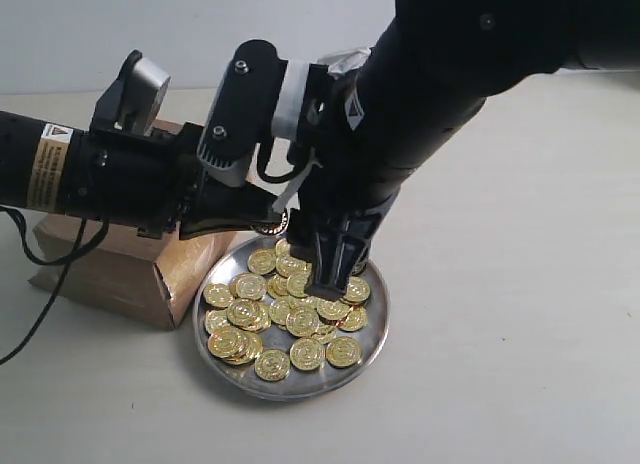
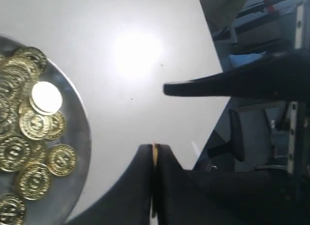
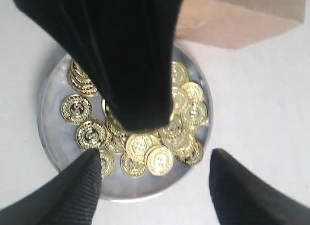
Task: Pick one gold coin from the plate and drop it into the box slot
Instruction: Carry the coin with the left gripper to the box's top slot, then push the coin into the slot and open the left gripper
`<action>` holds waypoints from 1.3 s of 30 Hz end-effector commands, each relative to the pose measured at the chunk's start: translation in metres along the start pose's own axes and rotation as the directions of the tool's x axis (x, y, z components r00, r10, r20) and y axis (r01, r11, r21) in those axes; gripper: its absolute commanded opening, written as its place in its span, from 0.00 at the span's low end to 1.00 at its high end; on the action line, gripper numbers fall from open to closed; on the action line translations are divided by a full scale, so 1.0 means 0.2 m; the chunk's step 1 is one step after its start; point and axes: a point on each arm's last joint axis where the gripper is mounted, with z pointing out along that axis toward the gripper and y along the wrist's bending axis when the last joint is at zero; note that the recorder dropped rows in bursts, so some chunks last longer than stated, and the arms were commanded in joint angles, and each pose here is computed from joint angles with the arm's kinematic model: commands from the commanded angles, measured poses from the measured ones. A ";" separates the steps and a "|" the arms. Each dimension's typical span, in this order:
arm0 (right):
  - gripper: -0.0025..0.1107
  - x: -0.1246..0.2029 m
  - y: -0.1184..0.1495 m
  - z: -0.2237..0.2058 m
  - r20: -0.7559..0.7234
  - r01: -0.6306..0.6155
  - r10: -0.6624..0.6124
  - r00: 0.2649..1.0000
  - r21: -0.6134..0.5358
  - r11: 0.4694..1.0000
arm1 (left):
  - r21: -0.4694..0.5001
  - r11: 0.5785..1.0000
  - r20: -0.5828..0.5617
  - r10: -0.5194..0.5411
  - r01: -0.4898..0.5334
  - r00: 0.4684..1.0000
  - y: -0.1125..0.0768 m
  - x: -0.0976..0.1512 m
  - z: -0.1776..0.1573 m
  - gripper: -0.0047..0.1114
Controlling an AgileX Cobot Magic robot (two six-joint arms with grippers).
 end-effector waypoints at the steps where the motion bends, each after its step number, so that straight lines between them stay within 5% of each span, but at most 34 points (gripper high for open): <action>1: 0.38 0.03 -0.01 -0.07 -0.044 -0.120 0.122 0.992 0.043 0.992 | -0.142 0.984 0.029 0.113 -0.108 0.993 -0.02 -0.06 -0.04 0.04; 5: 0.02 0.06 0.00 -0.11 -0.081 -0.239 0.241 0.967 0.037 0.970 | -0.251 0.955 0.166 0.206 -0.161 0.964 -0.09 -0.16 -0.12 0.04; 7: 0.02 0.09 0.02 -0.11 -0.103 -0.255 0.257 0.961 0.033 0.966 | -0.310 0.936 0.225 0.245 -0.169 0.943 -0.11 -0.19 -0.16 0.04; 11: 0.02 0.17 0.07 -0.06 -0.145 -0.271 0.271 0.952 0.022 0.962 | -0.536 0.826 0.331 0.399 -0.177 0.855 -0.11 -0.27 -0.27 0.04; 18: 0.02 0.21 0.10 -0.03 -0.169 -0.271 0.269 0.948 0.013 0.963 | -0.740 0.632 0.212 0.547 -0.233 0.810 0.03 -0.26 -0.30 0.04; 20: 0.02 0.21 0.09 -0.03 -0.163 -0.272 0.271 0.949 0.013 0.962 | -0.755 0.603 0.158 0.547 -0.257 0.822 0.08 -0.22 -0.29 0.04; 30: 0.02 0.20 0.10 -0.03 -0.149 -0.295 0.294 0.944 0.011 0.955 | -0.773 0.587 0.071 0.458 -0.241 0.886 0.28 -0.19 -0.17 0.04; 39: 0.02 0.20 0.10 -0.03 -0.149 -0.295 0.294 0.944 0.011 0.955 | -0.777 0.583 0.064 0.448 -0.238 0.892 0.31 -0.21 -0.15 0.04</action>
